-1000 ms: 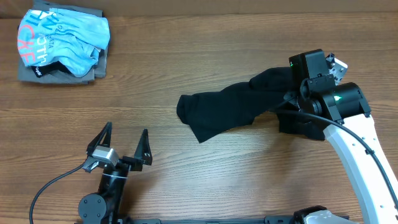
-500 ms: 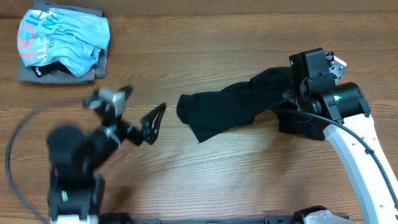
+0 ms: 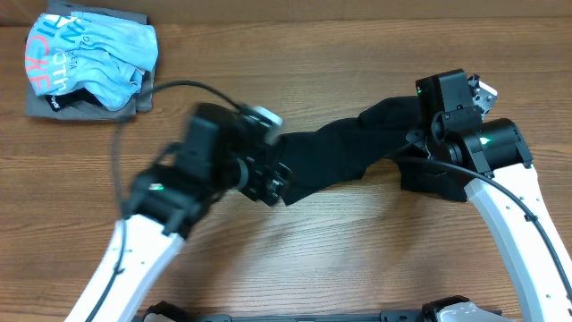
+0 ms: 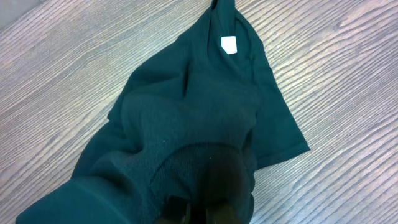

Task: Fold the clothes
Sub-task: 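Reach the left gripper to the shirt's left side and grasp its edge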

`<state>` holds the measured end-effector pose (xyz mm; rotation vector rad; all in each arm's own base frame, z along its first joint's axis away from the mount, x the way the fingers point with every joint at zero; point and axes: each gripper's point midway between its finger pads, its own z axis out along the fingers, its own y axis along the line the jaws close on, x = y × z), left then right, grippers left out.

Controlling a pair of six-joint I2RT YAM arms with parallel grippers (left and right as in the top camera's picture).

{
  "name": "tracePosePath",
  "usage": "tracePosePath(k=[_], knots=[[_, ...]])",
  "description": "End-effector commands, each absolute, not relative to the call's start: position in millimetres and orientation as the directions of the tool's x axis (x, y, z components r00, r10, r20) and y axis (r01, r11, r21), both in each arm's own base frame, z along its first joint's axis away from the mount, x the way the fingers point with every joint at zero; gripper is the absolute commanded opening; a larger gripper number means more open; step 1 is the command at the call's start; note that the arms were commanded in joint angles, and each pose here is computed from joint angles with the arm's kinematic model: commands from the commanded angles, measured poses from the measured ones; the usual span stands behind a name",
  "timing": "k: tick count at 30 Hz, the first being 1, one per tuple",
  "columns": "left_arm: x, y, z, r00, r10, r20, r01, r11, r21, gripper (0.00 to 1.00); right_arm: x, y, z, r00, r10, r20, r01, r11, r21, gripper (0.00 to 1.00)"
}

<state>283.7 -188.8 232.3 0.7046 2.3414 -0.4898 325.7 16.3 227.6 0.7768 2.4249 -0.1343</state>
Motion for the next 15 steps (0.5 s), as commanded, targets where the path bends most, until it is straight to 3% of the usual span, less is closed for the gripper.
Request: tracePosePath(k=[1, 11, 15], knots=[[298, -180, 203, -0.653, 0.488, -0.579, 0.552, 0.83, 0.078, 1.0, 331, 15, 238, -0.637, 0.505, -0.582, 0.562, 0.821, 0.098, 0.04], [291, -211, 99, -0.751, 0.584, -0.308, 0.62, 0.784, -0.025, 1.0, 332, 0, 239, -0.612, 0.527, -0.59, 0.596, 0.797, 0.094, 0.04], [284, -217, 62, -0.739, 0.641, -0.207, 0.653, 0.757, 0.012, 1.0, 334, -7, 239, -0.597, 0.548, -0.586, 0.611, 0.784, 0.11, 0.04]])
